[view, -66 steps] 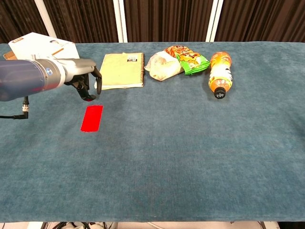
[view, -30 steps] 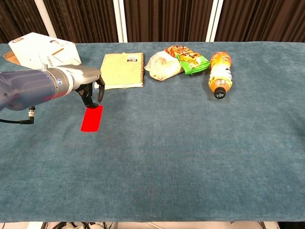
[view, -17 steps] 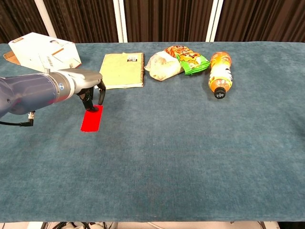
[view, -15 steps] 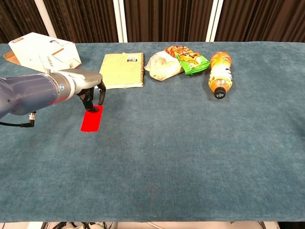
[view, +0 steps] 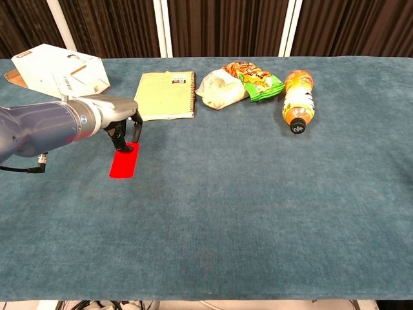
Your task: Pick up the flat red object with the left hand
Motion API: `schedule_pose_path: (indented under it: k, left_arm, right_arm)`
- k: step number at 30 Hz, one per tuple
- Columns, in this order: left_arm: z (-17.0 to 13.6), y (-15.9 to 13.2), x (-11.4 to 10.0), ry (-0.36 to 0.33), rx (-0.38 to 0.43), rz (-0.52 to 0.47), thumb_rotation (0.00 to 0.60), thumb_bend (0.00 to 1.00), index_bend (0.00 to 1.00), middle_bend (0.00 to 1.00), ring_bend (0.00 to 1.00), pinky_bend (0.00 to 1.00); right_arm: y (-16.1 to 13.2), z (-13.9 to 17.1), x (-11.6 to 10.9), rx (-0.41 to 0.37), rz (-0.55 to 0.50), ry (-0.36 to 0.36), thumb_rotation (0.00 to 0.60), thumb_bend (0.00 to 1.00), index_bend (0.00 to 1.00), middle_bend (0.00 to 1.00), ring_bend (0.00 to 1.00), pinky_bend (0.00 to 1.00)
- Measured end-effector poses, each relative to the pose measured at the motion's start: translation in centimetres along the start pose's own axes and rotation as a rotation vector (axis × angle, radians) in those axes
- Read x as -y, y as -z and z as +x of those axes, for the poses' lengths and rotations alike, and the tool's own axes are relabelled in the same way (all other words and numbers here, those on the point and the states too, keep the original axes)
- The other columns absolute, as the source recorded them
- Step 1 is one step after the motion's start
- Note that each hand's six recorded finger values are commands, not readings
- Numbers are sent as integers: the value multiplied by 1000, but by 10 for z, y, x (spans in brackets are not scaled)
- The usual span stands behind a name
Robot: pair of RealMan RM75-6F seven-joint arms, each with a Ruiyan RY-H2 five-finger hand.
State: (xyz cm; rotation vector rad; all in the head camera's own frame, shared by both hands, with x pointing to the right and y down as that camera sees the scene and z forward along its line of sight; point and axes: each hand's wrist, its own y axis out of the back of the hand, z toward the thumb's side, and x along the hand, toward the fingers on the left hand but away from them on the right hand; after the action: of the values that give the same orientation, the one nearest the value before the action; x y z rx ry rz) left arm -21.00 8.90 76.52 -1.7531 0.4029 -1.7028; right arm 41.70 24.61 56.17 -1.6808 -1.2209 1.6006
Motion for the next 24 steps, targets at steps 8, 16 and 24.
schedule_pose_path:
  k: [8, 16, 24]
  left_arm:
    - [0, 1, 2, 8, -5, 3, 600, 363, 553, 1000, 1000, 1000]
    - [0, 1, 2, -7, -5, -5, 600, 387, 578, 1000, 1000, 1000]
    - [0, 1, 1, -35, 3, -25, 600, 456, 651, 1000, 1000, 1000]
  right_arm:
    - [-1, 0, 1, -3, -3, -5, 600, 207, 166, 92, 142, 121]
    - [-1, 0, 1, -5, -5, -5, 600, 208, 166, 92, 142, 121]
    - [-1, 1, 2, -5, -7, -11, 600, 208, 166, 92, 142, 121]
